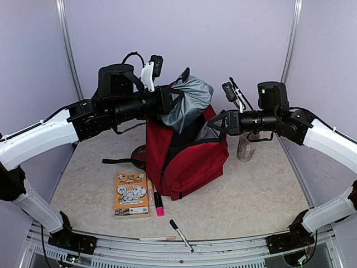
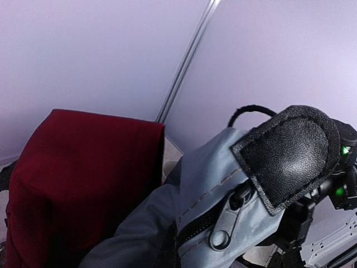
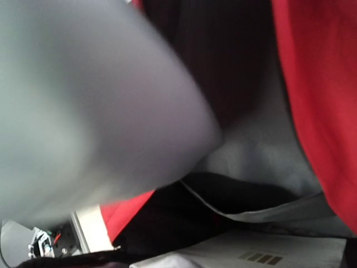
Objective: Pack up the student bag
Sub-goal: Place the pencil case in the largest pocket of the bag.
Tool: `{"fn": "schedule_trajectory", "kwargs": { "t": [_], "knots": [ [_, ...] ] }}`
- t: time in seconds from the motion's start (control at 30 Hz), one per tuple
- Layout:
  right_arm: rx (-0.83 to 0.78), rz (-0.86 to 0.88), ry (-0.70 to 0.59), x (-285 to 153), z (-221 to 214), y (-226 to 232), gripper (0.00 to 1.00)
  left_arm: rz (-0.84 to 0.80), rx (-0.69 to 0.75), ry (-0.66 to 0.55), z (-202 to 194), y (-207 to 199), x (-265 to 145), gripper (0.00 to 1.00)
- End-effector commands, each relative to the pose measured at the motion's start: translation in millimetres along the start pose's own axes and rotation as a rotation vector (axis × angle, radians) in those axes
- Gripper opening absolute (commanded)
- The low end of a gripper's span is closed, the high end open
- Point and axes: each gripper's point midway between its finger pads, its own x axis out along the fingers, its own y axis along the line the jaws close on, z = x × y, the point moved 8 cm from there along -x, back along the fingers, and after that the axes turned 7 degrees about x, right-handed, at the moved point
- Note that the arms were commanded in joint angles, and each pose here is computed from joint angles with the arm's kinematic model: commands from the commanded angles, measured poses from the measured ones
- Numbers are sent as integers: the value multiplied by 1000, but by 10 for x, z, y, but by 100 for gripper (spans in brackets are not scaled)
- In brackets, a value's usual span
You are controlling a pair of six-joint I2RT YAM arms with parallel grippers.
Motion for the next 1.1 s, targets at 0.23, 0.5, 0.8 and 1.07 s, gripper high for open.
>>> {"fn": "schedule_trajectory", "kwargs": {
  "t": [0.23,0.5,0.8,1.07],
  "knots": [
    [-27,9,-72,-185,105,106,0,328,-36,111,-155,417,174,0],
    [-26,2,-81,-202,115,107,0,256,159,390,-671,-9,569,0],
    [-25,-4,-88,-249,118,126,0,602,349,433,-834,279,609,0],
    [-19,3,-79,-208,113,110,0,343,416,445,-809,-108,612,99]
  ]
}}
